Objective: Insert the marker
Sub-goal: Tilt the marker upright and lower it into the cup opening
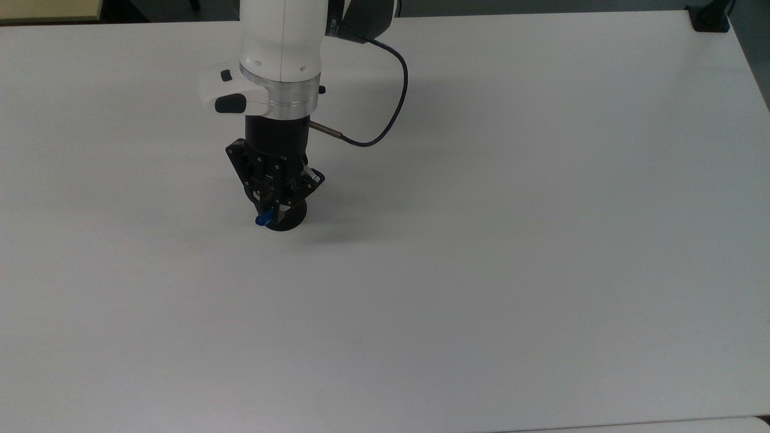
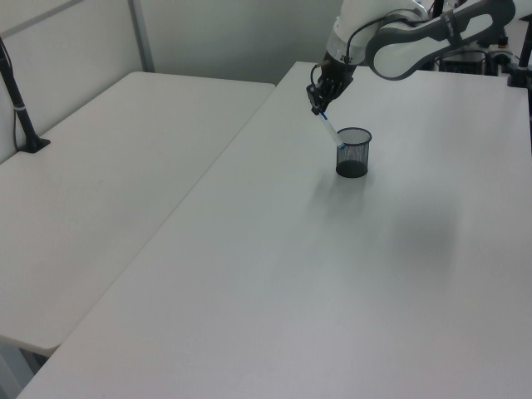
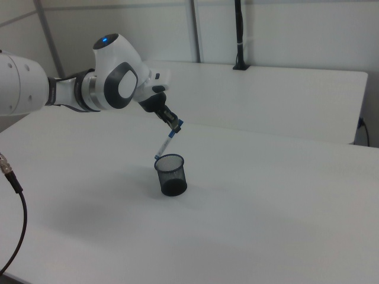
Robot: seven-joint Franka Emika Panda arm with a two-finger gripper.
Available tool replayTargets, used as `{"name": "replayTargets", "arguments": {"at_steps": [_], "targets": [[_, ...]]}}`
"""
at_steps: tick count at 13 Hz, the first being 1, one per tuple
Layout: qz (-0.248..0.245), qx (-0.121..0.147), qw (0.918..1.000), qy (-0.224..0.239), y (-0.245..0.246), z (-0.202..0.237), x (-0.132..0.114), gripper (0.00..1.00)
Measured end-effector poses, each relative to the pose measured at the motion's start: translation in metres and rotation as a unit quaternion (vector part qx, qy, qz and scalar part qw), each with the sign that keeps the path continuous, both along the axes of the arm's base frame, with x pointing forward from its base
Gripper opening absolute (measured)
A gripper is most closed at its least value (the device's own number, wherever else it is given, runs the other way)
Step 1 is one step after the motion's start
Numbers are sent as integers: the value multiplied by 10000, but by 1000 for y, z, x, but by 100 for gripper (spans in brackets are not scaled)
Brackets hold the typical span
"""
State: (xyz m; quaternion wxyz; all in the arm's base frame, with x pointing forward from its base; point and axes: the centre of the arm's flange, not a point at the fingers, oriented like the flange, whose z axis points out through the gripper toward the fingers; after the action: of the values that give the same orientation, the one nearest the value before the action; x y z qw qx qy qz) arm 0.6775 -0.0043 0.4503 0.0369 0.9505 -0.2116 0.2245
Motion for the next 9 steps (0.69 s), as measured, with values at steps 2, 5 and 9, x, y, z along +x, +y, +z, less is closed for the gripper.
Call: {"name": "replayTargets", "arguments": {"at_steps": [2, 5, 9], "targets": [[-22, 0, 10000, -4, -3, 0, 0, 18], [-75, 2, 10000, -35, -10, 4, 0, 18], [-177, -4, 9997, -183, -31, 24, -3, 18]]}}
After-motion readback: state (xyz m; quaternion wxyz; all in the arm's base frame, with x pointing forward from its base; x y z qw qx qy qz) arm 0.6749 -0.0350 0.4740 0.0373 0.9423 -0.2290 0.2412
